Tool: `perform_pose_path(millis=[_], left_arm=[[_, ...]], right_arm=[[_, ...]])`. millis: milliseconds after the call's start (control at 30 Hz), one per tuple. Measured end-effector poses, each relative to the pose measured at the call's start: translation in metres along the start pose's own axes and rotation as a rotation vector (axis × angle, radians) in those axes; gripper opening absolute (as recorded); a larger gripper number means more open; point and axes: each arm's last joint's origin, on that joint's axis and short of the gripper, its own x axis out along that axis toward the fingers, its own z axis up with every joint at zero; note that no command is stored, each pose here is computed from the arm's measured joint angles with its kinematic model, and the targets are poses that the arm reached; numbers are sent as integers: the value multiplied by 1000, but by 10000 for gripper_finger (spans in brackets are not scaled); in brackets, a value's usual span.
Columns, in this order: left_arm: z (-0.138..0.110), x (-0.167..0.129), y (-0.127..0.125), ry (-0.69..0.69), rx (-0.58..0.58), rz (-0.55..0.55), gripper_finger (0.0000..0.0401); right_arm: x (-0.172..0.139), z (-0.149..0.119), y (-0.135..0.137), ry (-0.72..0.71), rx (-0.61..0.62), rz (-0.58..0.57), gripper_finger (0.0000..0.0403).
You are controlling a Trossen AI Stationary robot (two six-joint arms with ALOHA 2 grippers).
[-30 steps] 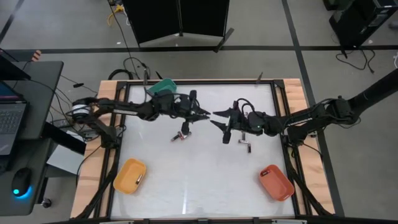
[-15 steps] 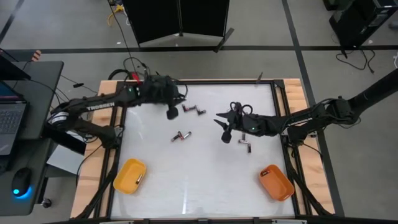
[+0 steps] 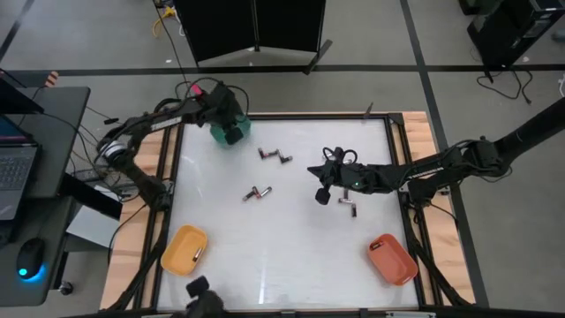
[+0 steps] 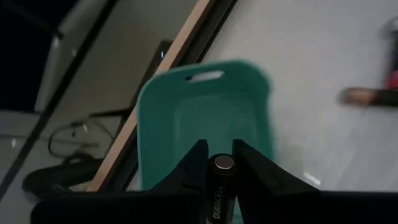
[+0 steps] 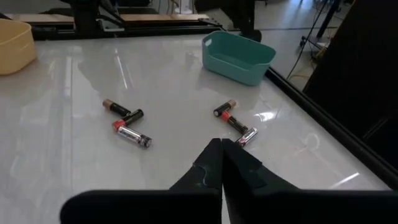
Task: Sort batteries
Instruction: Put the brown battery into the green bin, then put the red battery into the orange bin
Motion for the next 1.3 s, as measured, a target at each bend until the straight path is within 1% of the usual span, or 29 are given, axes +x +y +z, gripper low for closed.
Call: perform_pose_path(millis=[100,167,367,500,633,733,900,1000,1167,1300], left_arm=[[3,22,9,76,0,9,56],[7,32,13,109,-3,3,56],[13,59,13,201,24,-34,56],[13,71,13,238,26,-47,56],[12,72,12,244,27,-50,56],[12,72,12,245,25,-49,57],[13,72,11,242,9,-48,95],[13,72,10,241,10,-48,105],[14,72,10,238,10,-52,103],[15,69,9,226,16,-51,85]], right_arm=[[0,0,0,1,0,0,28],[0,0,0,1,-1,0,31],[0,0,0,4,-2,0,10],[0,-2,0,16,0,0,11],[0,-3,0,31,13,-1,25],[0,-4,0,34,16,-2,22],[0,-4,0,34,17,-2,11],[0,-4,0,34,17,-2,16],[0,-4,0,35,20,-2,31],[0,-4,0,35,16,-2,26]])
